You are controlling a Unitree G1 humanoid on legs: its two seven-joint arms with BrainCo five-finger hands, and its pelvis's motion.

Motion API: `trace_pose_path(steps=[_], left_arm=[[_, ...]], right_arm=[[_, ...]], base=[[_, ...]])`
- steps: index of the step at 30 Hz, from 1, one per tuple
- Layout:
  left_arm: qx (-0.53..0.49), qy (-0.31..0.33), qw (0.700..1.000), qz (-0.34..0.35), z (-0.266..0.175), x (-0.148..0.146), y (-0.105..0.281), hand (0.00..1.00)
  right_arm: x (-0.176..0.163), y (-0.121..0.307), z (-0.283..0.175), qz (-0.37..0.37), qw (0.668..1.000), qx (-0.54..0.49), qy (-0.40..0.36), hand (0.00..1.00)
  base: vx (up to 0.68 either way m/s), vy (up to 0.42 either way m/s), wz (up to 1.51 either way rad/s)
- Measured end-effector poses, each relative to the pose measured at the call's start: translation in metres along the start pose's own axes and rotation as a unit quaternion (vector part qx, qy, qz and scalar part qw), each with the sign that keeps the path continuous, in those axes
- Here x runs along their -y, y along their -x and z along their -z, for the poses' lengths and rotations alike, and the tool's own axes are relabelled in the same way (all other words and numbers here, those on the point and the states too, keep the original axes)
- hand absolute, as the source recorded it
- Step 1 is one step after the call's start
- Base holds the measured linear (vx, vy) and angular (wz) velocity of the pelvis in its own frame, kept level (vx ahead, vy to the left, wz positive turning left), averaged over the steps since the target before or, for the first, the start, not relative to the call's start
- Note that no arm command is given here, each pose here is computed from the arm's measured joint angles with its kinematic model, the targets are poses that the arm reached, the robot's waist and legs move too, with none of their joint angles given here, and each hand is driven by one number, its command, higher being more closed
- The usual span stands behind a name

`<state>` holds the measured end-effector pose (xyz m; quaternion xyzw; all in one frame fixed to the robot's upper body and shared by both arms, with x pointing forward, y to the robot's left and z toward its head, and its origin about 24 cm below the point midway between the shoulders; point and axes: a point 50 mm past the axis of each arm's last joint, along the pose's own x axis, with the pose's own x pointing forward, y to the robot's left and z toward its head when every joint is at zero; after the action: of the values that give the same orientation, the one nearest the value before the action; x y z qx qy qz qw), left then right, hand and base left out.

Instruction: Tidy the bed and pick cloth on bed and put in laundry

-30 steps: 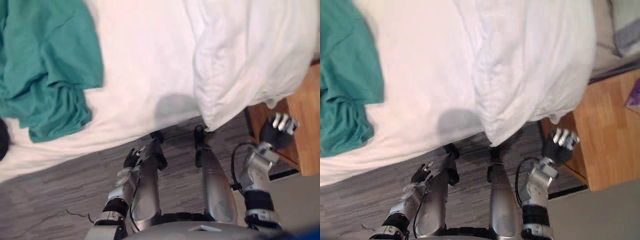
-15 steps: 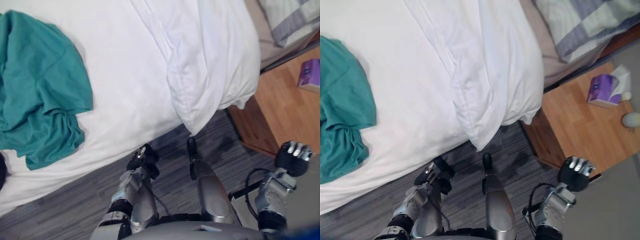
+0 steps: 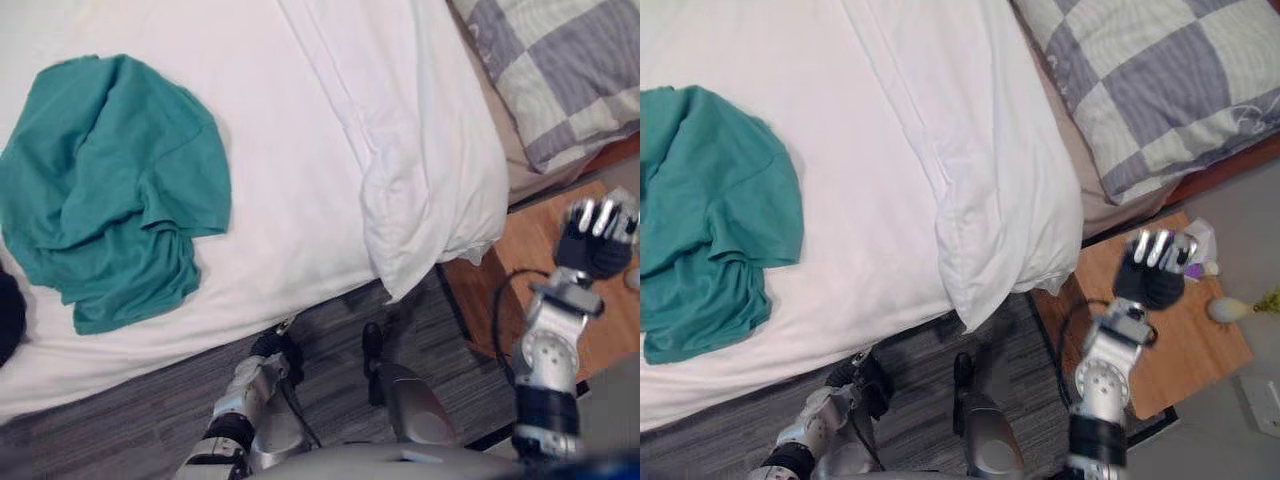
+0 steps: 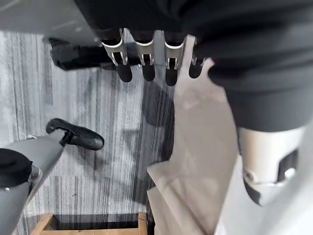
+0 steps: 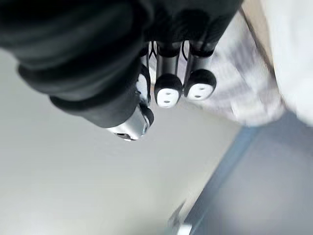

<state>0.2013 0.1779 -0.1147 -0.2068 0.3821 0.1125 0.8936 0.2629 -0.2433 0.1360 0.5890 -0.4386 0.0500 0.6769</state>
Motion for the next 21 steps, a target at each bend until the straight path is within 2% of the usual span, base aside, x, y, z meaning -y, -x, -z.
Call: trace_pose_path(steps=[3, 7, 11, 18, 21], left_arm=[[0.011, -0.001, 1.000, 0.012, -0.009, 0.009, -0.003, 0.00], [0.043, 0.006, 0.998, 0.049, -0.030, 0.037, -0.009, 0.00], [0.073, 0.008, 0.995, 0.064, -0.048, 0.048, -0.011, 0.00], [0.112, 0.027, 0.990, 0.078, -0.064, 0.057, -0.011, 0.00], [0.117, 0.058, 0.988, 0.084, -0.065, 0.061, -0.010, 0.00]], right_arm=[[-0.018, -0.028, 0.015, -0.046, 0.998, 0.011, -0.041, 1.00], [-0.063, -0.067, 0.059, -0.131, 0.986, -0.029, -0.098, 1.00], [-0.086, -0.079, 0.079, -0.153, 0.980, -0.035, -0.125, 1.00], [-0.087, -0.091, 0.093, -0.142, 0.980, -0.023, -0.138, 1.00], [-0.092, -0.092, 0.098, -0.166, 0.976, -0.025, -0.141, 1.00]], base=[[-0.12, 0.019, 0.26], [-0.17, 0.036, 0.24], [-0.12, 0.006, 0.26], [-0.05, 0.008, 0.12], [0.00, 0.000, 0.00]])
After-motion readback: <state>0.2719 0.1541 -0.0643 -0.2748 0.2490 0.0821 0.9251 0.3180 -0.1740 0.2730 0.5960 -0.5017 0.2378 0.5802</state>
